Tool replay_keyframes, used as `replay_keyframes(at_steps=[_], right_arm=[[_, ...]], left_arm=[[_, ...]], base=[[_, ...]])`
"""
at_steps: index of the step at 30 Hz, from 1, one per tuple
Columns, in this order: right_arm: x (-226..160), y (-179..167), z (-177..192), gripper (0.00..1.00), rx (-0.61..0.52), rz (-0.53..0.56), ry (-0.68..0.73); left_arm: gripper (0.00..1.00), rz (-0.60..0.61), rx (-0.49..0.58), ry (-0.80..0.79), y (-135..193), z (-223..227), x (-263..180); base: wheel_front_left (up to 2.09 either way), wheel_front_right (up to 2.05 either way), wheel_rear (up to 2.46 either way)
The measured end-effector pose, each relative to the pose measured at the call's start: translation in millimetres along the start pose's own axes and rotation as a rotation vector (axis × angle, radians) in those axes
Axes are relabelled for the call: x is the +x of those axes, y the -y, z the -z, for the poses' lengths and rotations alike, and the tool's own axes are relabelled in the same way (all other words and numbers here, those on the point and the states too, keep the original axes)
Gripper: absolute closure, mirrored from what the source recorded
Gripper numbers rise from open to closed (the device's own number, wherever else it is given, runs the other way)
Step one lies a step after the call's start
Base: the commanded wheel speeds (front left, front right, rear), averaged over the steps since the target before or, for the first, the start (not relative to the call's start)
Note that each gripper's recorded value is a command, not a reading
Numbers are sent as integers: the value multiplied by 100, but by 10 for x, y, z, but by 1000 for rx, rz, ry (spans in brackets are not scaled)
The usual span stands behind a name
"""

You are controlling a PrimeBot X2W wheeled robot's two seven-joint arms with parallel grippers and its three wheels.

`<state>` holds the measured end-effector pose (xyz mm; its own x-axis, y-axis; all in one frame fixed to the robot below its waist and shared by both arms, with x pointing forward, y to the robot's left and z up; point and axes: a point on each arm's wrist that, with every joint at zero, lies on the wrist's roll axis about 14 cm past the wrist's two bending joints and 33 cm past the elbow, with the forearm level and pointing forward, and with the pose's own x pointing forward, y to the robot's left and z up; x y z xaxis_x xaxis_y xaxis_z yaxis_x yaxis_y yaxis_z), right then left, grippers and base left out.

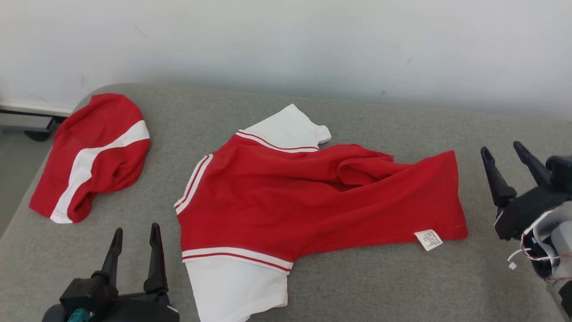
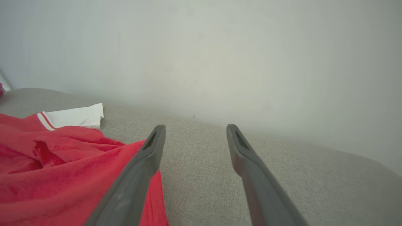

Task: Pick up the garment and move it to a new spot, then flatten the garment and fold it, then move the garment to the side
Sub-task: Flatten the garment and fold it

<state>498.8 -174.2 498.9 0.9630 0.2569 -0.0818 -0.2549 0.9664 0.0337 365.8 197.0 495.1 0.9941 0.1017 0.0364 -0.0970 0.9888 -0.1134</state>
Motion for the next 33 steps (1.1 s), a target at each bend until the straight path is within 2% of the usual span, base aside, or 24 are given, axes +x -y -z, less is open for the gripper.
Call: replay_keyframes(at_steps=[6, 13, 23, 33], right_arm=[[-298, 214, -73, 0, -3, 67, 61], [-593, 250, -40, 0, 29, 118, 101], [-1028, 195, 91, 0, 90, 174, 121], [-1304, 94, 56, 0, 148, 205, 144]], left_arm=[[0, 31, 7, -3, 91, 17, 33], [0, 39, 21, -1, 96, 16, 23], [0, 34, 41, 19, 76, -46, -51], [0, 47, 79, 36, 48, -101, -51]], base=[[0, 0, 0], [0, 0, 0], [0, 0, 0], [0, 0, 0]])
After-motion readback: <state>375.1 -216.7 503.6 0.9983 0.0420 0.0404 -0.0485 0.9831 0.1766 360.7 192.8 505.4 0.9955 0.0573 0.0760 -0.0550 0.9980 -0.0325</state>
